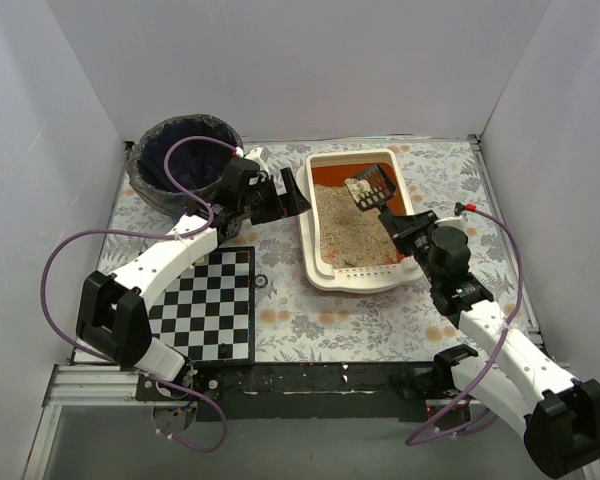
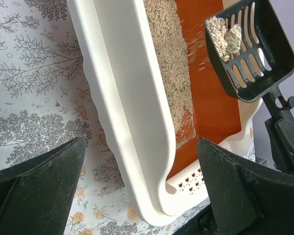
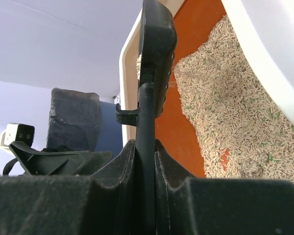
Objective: Clean the litter box
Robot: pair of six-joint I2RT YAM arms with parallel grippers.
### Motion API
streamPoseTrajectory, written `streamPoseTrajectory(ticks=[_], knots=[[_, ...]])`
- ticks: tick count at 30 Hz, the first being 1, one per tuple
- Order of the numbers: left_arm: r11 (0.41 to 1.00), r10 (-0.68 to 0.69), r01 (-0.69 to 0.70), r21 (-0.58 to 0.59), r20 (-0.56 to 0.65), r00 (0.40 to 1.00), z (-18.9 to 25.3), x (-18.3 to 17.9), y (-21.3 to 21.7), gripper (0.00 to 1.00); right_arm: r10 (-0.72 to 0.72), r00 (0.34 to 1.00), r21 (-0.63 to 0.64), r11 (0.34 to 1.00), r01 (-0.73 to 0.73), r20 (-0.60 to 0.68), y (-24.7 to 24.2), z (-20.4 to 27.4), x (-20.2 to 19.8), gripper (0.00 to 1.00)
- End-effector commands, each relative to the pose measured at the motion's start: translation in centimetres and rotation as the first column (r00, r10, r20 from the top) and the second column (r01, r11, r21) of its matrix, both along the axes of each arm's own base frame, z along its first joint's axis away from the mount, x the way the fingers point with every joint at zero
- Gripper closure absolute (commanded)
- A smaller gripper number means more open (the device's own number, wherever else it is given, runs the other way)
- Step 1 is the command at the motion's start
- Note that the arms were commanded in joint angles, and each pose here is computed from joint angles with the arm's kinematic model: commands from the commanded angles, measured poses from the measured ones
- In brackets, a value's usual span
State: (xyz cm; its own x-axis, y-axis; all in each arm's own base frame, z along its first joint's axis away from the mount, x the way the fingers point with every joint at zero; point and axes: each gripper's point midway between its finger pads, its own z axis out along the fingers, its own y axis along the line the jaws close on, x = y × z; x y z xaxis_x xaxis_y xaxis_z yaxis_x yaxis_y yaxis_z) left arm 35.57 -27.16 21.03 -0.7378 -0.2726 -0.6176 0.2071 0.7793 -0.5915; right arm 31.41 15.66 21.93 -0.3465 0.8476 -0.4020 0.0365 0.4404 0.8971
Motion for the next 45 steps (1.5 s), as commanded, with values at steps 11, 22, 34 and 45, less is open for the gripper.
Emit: streamPoseTrajectory(ticks=[11,22,34,45], knots=[[0.997,0.061,-0.056,-0.049,0.092,0.994,2.6,-1.9,2.2,0.02,-0.083,0.989,0.054,0.996,0.077,0.121,-2.4,4.1,-2.1,0.99],[0.996,0.067,-0.061,-0.062,0.097,0.993,2.8,-2.1,2.2,0.02,-0.074,0.992,0.209,0.977,0.051,0.105,-2.0,3.5,-2.8,0.99],[0.995,0.08,-0.073,-0.065,0.112,0.991,3.3,-1.8,2.4,0.02,-0.028,0.99,0.161,0.987,0.005,0.139,-1.3,3.9,-2.6,0.99],[0.994,0.088,-0.08,-0.07,0.119,0.989,3.4,-1.1,2.1,0.02,-0.049,0.993,0.209,0.978,0.025,0.106,-1.5,3.0,-2.6,0.99]])
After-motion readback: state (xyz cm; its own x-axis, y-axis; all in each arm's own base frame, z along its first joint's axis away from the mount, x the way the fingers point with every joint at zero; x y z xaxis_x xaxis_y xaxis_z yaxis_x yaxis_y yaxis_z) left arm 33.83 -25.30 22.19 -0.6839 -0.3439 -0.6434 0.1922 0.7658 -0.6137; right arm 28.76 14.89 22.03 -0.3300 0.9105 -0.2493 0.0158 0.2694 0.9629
